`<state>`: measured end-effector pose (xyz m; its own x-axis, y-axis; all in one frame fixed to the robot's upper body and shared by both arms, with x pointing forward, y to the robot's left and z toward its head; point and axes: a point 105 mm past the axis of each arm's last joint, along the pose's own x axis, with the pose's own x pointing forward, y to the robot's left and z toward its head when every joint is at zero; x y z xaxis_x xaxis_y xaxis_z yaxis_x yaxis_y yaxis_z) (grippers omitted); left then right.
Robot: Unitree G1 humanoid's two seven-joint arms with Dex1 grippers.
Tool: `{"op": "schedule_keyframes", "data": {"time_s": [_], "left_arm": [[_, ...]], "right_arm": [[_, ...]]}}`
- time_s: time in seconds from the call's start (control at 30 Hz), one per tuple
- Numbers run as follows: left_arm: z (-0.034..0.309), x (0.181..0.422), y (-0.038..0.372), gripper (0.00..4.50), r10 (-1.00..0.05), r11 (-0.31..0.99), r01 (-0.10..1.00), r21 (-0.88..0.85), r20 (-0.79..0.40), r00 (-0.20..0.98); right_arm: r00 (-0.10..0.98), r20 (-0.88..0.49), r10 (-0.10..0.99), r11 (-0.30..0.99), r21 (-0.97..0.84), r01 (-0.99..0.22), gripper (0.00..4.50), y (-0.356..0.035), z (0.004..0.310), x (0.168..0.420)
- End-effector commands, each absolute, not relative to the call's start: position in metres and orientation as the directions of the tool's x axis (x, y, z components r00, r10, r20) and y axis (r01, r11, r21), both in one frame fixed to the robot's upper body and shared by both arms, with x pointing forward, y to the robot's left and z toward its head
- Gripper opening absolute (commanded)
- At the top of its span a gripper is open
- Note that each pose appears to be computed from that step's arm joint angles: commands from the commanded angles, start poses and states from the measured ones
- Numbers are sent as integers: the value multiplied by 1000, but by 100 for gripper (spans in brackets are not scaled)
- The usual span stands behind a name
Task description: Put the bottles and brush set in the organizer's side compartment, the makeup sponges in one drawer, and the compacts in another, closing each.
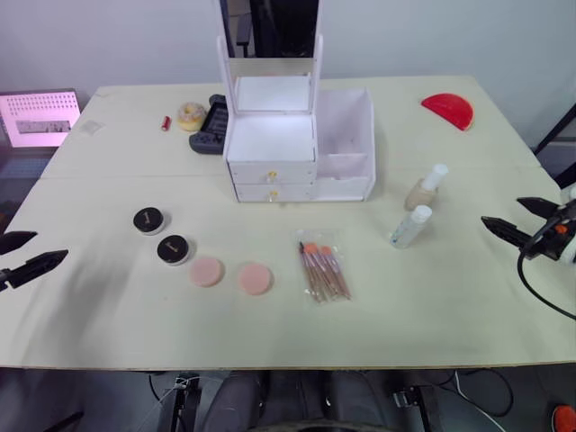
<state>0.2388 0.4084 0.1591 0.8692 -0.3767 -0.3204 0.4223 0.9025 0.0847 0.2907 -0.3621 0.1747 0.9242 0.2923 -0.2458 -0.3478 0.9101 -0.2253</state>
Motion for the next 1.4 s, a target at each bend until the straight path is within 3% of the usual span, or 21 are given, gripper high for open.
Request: {"op": "schedule_keyframes", "data": {"time_s": [0.03,0.93,1.07,1.3,1.4], "left_arm": [[169,240,408,450,-374,897,426,119,-309,874],[172,251,386,450,-418,875,468,125,-294,859],[172,261,349,450,-509,832,549,82,-285,813],[173,265,222,450,-753,621,783,25,-259,605],[183,275,190,450,-763,625,780,-3,-213,611]], "right_arm": [[935,-197,295,903,-262,-341,445,-362,191,291],[935,-172,309,912,-224,-343,445,-353,196,292],[933,-142,331,919,-177,-353,445,-331,208,302],[942,-161,293,936,-151,-317,445,-292,213,329],[948,-175,267,943,-154,-294,445,-289,213,338]]}}
